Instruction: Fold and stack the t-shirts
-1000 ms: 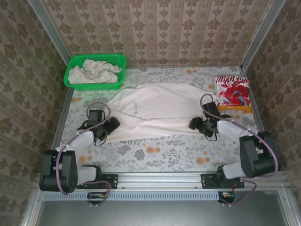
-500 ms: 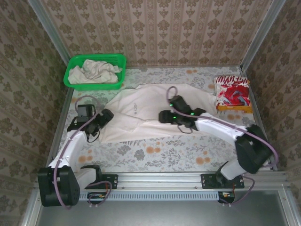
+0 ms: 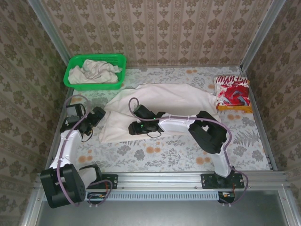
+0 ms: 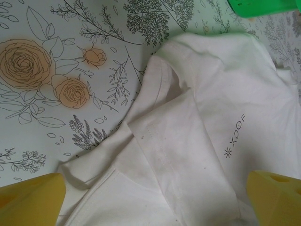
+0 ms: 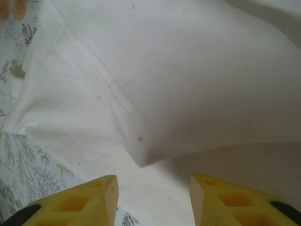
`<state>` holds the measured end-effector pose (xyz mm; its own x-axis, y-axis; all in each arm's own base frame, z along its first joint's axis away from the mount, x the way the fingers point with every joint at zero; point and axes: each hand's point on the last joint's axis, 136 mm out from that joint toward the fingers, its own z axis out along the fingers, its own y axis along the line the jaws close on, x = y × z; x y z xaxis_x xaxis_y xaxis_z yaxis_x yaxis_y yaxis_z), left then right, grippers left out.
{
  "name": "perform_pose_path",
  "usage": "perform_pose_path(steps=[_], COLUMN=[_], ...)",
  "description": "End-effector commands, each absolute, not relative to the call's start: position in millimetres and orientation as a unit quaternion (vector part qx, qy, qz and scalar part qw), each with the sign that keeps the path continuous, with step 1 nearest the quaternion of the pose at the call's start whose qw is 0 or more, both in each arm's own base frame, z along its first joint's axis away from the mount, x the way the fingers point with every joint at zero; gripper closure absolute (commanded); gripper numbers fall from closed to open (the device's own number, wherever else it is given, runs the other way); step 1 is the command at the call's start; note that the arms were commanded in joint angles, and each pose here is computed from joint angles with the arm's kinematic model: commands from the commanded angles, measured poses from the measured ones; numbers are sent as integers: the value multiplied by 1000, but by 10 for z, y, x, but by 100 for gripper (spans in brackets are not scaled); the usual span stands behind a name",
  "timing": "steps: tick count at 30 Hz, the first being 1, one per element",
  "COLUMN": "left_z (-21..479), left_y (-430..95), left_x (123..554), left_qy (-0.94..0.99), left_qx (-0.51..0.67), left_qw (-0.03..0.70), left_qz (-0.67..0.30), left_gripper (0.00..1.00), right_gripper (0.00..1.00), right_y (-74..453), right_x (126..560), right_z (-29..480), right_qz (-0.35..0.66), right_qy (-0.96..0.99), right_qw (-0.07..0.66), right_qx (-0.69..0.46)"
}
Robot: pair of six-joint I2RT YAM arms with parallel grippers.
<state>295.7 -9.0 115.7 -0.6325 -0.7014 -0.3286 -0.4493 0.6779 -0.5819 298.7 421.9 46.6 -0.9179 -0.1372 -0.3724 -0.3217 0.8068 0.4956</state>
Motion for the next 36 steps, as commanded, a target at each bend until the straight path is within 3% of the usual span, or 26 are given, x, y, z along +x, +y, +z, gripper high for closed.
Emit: perform_pose_path(steps=[1,7,10,15,16,24,36], left_z=[1103,1057,1060,1099,1091,1083,1049], left_y=[-124,-131,-138,-139,-136,-134,-145], left_x=[2901,2867,2867,2878,2873,2885,2938], left_qy=[876,876,876,875,875,875,875], left_qx=[-321,-322,-320,-316,-317,-316,-314], left_qw=[268,267,268,275,274,275,273], left_qz=[-240,-241,-243,-244,-243,-243,-247], left_gripper=[0,0,0,0,0,0,0], right_gripper=[58,61,68,98,100,100,100], right_y=[4348,4372,4339,4256,4242,4024,3633], right_x=[3029,3098,3145,3250,3249,3165,3073], right_z=[474,353,283,326,351,613,498], right_qz=[304,300,296,294,294,291,267], right_qy=[935,940,944,944,943,940,950], right_qw=[146,133,125,135,138,163,156], right_qx=[-115,-93,-79,-65,-66,-72,-35])
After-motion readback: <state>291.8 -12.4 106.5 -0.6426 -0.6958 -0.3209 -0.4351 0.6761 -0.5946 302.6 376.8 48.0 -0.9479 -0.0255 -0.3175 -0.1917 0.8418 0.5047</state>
